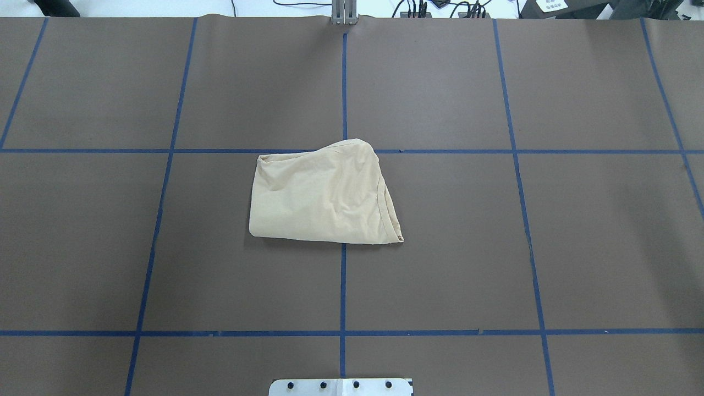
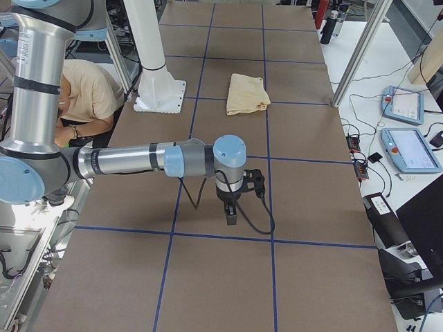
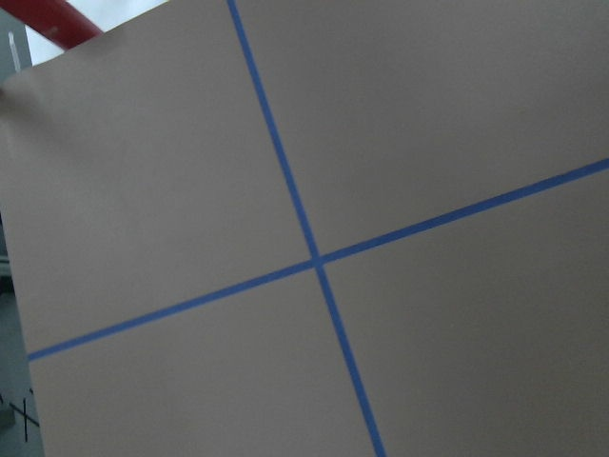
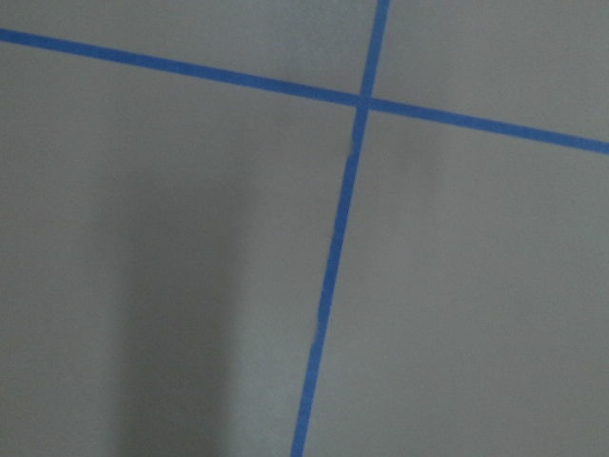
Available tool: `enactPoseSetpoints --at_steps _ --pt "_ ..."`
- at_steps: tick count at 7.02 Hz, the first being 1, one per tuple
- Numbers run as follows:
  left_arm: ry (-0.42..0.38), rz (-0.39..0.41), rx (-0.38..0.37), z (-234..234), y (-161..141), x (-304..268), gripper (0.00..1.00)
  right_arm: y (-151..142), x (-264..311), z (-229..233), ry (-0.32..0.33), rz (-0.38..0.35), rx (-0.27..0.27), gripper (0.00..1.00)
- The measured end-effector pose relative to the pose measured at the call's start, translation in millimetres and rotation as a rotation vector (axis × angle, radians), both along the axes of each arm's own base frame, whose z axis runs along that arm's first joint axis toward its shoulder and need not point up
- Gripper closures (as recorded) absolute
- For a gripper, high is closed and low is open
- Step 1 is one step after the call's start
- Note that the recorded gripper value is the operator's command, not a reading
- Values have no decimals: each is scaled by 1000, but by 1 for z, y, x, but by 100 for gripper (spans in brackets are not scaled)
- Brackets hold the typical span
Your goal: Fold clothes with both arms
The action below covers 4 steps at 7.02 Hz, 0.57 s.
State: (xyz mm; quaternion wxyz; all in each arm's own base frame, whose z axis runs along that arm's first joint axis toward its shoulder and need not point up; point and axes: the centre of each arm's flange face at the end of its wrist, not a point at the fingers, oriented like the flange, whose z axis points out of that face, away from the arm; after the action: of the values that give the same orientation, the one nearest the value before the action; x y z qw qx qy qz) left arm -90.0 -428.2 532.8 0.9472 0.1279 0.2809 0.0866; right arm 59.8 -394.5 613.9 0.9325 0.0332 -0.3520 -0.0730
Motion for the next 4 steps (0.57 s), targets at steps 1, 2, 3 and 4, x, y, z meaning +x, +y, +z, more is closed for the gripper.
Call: enactPoseSetpoints --at_steps 1,2,3,4 --pt "6 0 -32 23 20 -8 0 14 8 12 -2 5 -12 0" --pt "51 0 -62 41 41 -9 0 18 10 15 -2 10 -15 0" --pt "121 -3 -101 54 57 -5 0 19 11 16 -1 10 -14 0" --pt "162 -8 -137 67 72 -1 0 20 11 16 0 8 -12 0"
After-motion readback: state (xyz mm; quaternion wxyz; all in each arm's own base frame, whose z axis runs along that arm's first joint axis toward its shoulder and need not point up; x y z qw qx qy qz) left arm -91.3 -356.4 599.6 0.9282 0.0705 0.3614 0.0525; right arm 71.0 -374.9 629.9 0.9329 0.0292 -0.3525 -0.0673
